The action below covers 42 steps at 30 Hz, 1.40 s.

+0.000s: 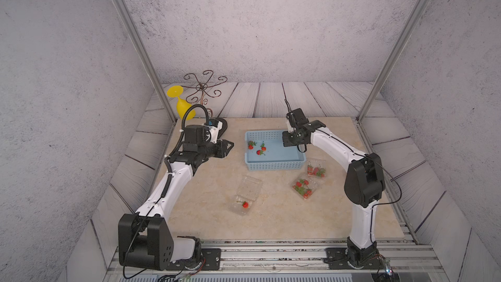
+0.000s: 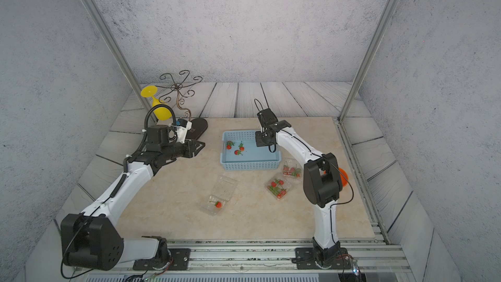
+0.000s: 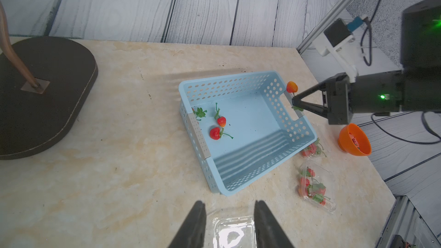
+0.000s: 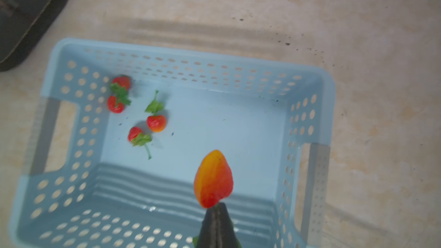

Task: Pack strawberries into containers
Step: Pick up the strawberry from the basket, then place the strawberry in the packing box.

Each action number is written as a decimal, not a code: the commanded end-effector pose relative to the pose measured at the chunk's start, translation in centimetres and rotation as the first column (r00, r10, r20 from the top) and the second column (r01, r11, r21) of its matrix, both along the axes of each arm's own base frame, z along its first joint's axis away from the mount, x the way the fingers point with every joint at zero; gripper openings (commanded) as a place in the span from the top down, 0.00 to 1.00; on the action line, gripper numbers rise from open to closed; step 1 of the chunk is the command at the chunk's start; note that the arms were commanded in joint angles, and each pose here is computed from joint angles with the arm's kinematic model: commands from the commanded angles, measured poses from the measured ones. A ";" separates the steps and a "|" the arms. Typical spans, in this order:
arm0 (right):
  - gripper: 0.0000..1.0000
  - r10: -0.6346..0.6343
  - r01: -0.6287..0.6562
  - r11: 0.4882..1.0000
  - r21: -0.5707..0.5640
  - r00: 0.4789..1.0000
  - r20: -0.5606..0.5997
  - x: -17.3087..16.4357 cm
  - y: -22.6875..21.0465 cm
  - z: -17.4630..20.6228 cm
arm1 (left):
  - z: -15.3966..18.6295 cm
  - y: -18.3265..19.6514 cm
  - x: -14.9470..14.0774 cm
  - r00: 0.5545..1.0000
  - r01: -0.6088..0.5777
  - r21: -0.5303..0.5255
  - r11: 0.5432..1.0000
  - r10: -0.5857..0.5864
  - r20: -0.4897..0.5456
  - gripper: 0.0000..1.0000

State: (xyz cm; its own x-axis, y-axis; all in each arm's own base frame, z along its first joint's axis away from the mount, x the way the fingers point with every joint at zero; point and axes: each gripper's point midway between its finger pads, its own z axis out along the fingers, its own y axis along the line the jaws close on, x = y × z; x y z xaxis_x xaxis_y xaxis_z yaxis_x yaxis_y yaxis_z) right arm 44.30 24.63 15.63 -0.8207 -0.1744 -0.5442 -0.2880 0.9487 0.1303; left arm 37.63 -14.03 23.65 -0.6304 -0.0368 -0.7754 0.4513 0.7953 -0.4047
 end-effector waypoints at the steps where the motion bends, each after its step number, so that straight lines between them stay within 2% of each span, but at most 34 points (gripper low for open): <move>1: 1.00 0.174 -0.172 0.982 0.075 0.985 -0.016 -5.4 4.6 0.4 | -0.1 0.5 0.0 1.000 -0.010 0.017 1.000 0.010 0.009 0.62; 6: 1.00 0.410 -0.391 0.901 0.186 0.909 -0.073 -14.4 11.6 -0.6 | 0.0 0.9 0.1 1.000 -0.025 0.013 1.000 0.025 0.011 0.62; 10: 1.00 0.514 -0.474 0.845 0.248 0.848 -0.128 -19.0 15.2 -2.8 | 0.3 1.4 0.3 0.999 -0.043 -0.001 0.999 0.043 0.018 0.62; 18: 1.00 0.590 -0.555 0.806 0.205 0.781 -0.204 -22.1 18.0 -6.9 | 1.2 2.8 0.6 0.995 -0.088 -0.030 0.996 0.090 0.039 0.62; 29: 0.97 0.691 -0.673 0.720 0.167 0.675 -0.259 -25.2 19.7 -8.6 | 1.4 3.7 0.9 0.993 -0.110 -0.054 0.992 0.112 0.040 0.62; 42: 0.83 0.719 -0.714 0.683 0.150 0.623 -0.310 -26.8 18.8 -9.5 | 1.3 3.8 1.0 0.993 -0.114 -0.057 0.992 0.117 0.035 0.62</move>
State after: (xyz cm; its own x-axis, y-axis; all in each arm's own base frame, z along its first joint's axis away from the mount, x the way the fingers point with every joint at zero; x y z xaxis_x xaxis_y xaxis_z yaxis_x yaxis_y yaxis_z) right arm 18.41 43.84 7.02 -0.5797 -0.7483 -0.3226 -0.8079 0.4759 0.3476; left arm 38.65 -10.47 24.84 -0.5965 -0.1427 -0.7898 0.3711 0.8235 -0.4291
